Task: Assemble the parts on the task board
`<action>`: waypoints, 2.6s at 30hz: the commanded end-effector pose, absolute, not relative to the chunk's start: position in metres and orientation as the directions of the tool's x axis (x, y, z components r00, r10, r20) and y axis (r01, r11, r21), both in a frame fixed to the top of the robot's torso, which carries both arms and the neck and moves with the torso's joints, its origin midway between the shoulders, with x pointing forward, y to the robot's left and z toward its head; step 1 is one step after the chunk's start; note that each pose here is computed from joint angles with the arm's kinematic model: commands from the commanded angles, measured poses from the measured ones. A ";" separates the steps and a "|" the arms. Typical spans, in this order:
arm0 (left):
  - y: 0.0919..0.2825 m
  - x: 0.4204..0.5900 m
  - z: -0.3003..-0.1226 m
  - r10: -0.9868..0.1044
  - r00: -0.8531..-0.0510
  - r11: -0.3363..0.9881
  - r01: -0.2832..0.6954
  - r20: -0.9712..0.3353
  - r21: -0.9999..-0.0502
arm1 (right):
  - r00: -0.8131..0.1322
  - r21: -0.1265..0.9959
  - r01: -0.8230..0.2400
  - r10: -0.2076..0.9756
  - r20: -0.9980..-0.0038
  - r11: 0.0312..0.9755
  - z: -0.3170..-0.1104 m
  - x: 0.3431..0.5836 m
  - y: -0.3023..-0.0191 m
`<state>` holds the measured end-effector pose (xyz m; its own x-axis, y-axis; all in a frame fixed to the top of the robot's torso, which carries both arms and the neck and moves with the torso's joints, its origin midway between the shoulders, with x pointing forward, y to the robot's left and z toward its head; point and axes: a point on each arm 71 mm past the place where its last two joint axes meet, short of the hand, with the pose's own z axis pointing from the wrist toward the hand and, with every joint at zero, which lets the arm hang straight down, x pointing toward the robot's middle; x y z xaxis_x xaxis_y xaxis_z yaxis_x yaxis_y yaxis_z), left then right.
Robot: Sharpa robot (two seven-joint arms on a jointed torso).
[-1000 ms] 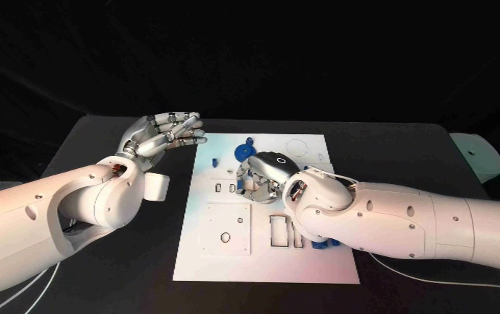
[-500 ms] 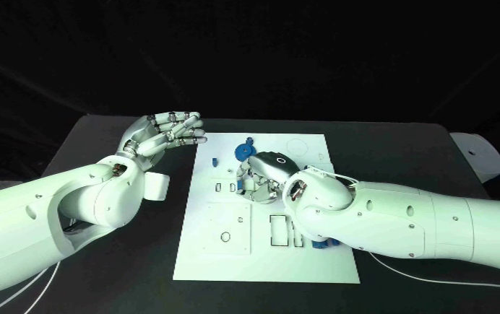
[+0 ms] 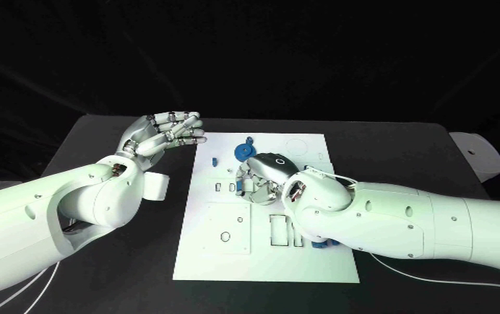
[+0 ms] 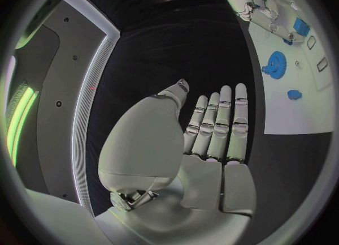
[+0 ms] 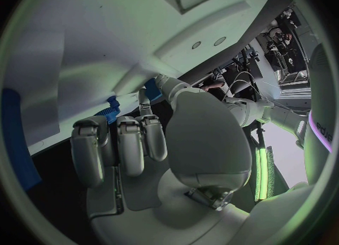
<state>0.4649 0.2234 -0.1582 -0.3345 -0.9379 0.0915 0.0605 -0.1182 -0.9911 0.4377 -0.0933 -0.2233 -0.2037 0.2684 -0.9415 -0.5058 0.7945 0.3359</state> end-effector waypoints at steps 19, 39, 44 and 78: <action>0.222 0.465 -0.157 -0.930 -0.358 -0.120 0.067 0.089 -0.990 | -0.145 0.358 -0.526 0.334 -0.931 0.771 -0.215 0.432 -0.096; 0.219 0.470 -0.173 -0.892 -0.437 0.135 -0.011 -0.117 -0.991 | -0.126 0.615 -0.510 0.656 -0.745 0.601 -0.156 0.445 -0.175; 0.216 0.469 -0.183 -0.810 -0.534 0.314 -0.042 -0.244 -0.949 | -0.133 0.670 -0.433 0.692 -0.709 0.603 -0.148 0.457 -0.200; 0.157 0.510 -0.181 -0.308 -0.701 0.887 0.033 -0.643 -0.461 | -0.122 0.684 -0.304 0.685 -0.718 0.663 -0.152 0.464 -0.238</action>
